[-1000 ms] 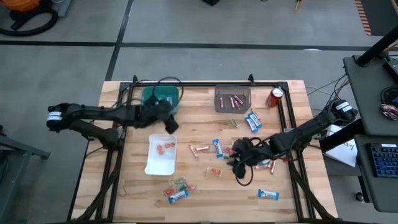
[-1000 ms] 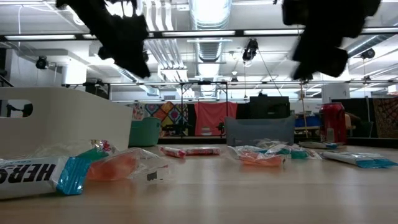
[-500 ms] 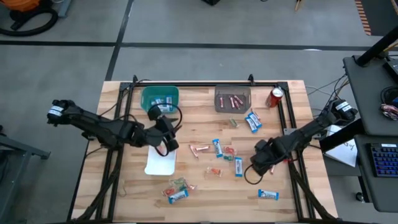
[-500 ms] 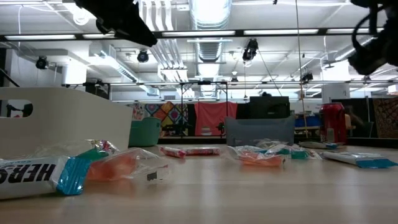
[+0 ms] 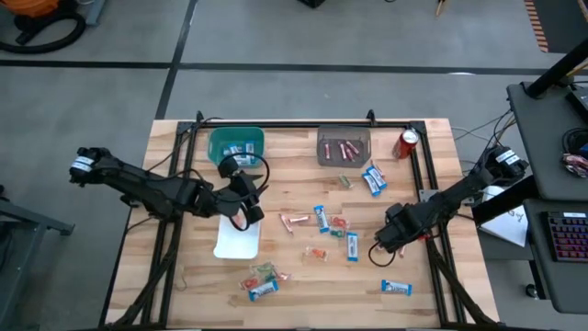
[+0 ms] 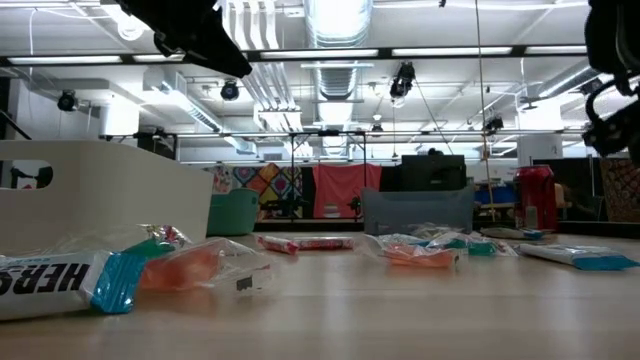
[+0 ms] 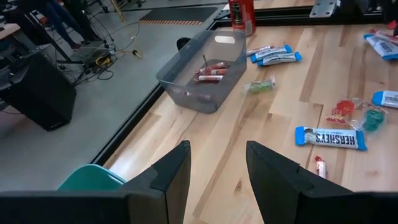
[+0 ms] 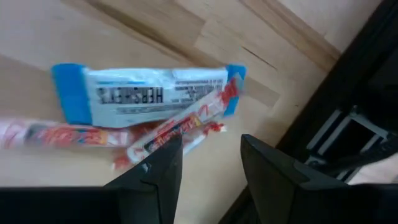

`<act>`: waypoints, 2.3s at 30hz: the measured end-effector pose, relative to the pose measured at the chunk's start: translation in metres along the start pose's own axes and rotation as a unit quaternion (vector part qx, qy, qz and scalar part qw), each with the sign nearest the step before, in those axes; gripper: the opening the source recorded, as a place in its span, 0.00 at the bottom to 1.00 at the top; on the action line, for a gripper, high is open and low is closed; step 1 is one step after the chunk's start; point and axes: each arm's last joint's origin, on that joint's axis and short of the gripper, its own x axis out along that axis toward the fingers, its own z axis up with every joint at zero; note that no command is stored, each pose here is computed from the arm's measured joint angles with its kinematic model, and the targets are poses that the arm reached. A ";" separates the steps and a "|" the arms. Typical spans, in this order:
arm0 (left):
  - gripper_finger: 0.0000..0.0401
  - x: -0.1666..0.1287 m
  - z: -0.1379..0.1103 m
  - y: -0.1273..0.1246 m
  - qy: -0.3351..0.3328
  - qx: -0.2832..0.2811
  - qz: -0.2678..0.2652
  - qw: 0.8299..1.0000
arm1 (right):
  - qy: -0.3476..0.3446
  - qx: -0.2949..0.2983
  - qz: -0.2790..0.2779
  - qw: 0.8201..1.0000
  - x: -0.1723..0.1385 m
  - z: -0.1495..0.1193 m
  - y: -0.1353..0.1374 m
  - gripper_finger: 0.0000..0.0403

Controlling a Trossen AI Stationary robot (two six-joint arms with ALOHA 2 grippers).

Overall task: Sort candy
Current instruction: Put the transparent candy rolls into the black bin

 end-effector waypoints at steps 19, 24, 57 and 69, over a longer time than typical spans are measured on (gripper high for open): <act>0.35 0.000 0.000 0.000 0.000 -0.001 0.000 1.000 | 0.011 0.006 0.036 0.999 -0.002 -0.006 0.008 0.32; 0.35 0.000 0.000 0.000 0.000 -0.001 0.000 1.000 | 0.022 0.016 0.058 0.998 -0.001 -0.016 0.012 0.33; 0.35 0.008 -0.003 -0.008 0.002 0.002 0.000 1.000 | 0.007 0.001 0.105 0.994 0.019 -0.025 0.013 0.03; 0.35 0.014 -0.002 -0.014 0.003 0.002 0.000 1.000 | -0.082 -0.063 0.151 0.983 -0.048 -0.031 0.017 0.02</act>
